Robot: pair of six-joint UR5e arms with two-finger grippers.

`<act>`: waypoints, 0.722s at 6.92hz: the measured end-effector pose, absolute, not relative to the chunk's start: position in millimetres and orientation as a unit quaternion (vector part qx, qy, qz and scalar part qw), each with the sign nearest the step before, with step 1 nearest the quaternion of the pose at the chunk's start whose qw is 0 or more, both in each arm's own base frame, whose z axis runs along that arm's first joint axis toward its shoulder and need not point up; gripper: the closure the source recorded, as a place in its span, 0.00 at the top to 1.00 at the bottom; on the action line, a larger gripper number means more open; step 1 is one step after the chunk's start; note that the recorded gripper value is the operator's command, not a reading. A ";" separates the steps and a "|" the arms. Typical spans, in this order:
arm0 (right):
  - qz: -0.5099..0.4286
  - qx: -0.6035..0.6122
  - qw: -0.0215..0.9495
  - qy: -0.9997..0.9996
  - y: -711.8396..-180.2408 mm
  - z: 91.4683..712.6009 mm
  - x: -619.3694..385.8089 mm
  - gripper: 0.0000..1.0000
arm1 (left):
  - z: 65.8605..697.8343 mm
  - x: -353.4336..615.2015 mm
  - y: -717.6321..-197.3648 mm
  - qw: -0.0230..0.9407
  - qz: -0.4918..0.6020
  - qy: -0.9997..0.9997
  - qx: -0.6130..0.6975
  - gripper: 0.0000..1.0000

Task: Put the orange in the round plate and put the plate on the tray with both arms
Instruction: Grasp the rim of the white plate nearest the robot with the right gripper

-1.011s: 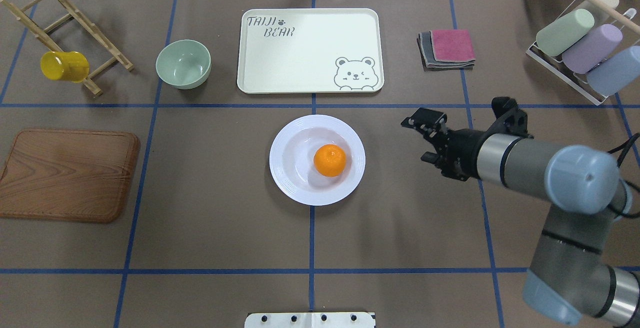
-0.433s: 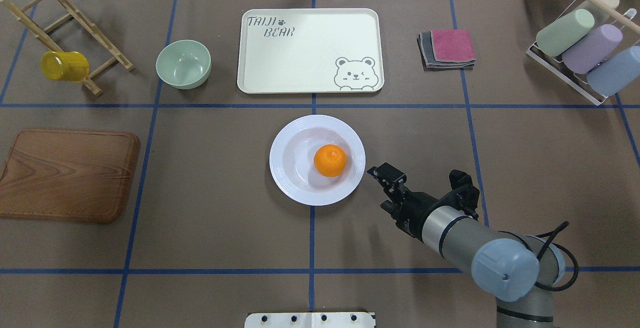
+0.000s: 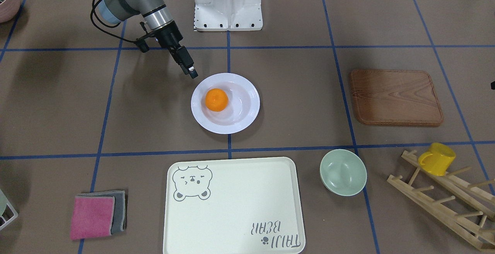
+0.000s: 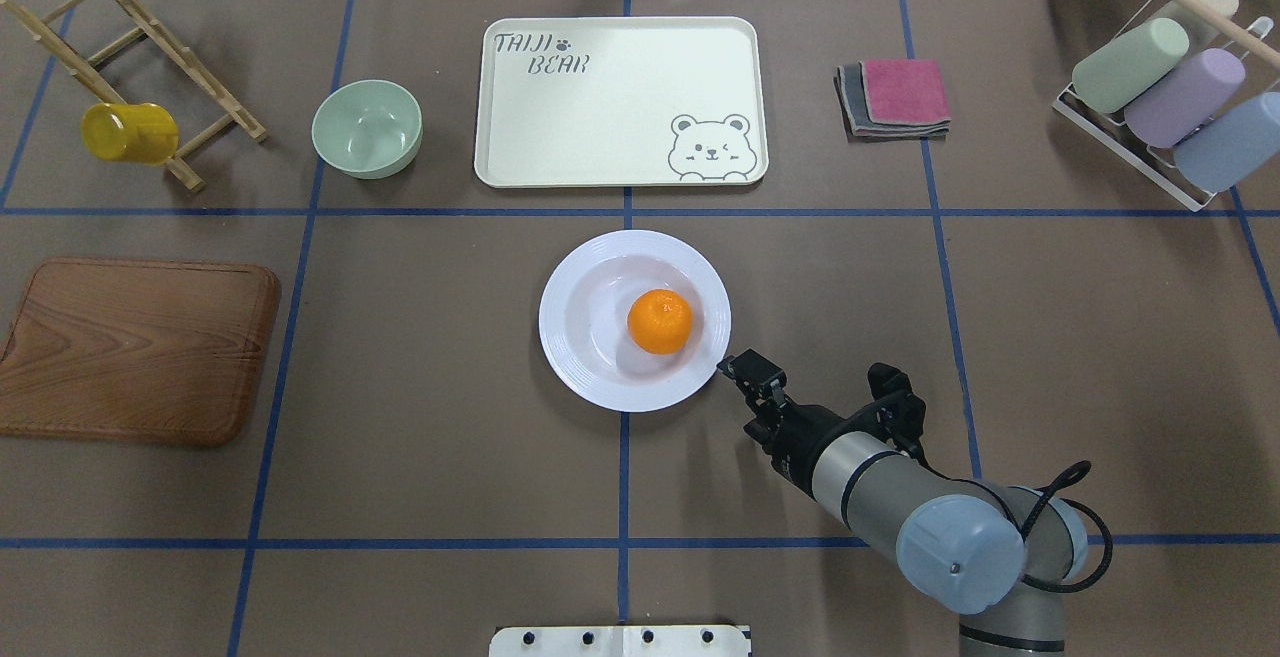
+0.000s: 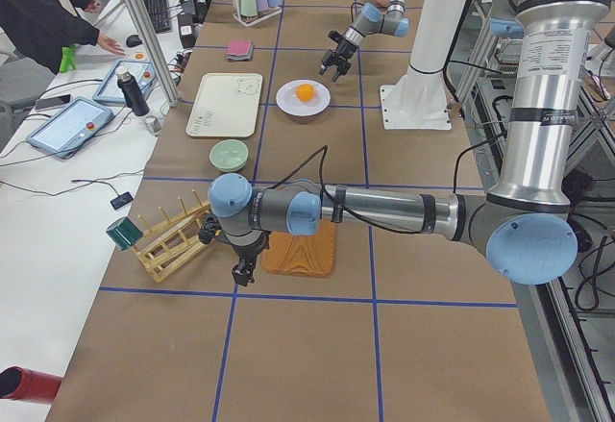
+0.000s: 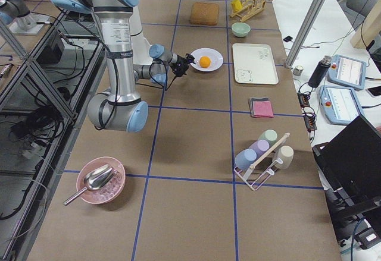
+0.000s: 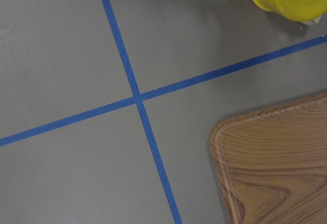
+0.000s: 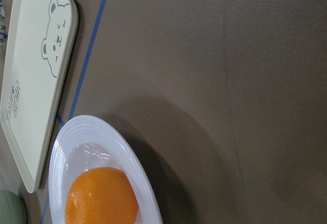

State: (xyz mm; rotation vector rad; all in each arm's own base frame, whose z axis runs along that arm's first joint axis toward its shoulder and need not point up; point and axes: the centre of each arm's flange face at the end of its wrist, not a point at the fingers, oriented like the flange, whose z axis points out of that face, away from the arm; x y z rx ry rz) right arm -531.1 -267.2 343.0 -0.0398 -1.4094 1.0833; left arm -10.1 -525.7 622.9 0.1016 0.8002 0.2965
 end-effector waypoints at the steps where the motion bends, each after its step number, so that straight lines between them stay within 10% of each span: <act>1: 0.474 -0.018 0.630 -0.616 -268.4 340.5 -539.6 0.67 | 623.1 -11.6 -525.5 0.909 0.142 0.388 0.049 0.99; 3: 0.478 -0.014 0.626 -0.615 -278.7 335.9 -553.0 0.56 | 623.2 -14.6 -525.4 0.910 0.139 0.388 0.050 0.99; 4: 0.482 -0.011 0.623 -0.616 -286.9 332.8 -557.7 0.01 | 623.2 -15.2 -525.4 0.910 0.139 0.388 0.051 0.99; 5: 0.487 -0.010 0.617 -0.618 -294.3 328.1 -559.6 0.00 | 623.2 -15.4 -525.4 0.910 0.139 0.388 0.051 0.99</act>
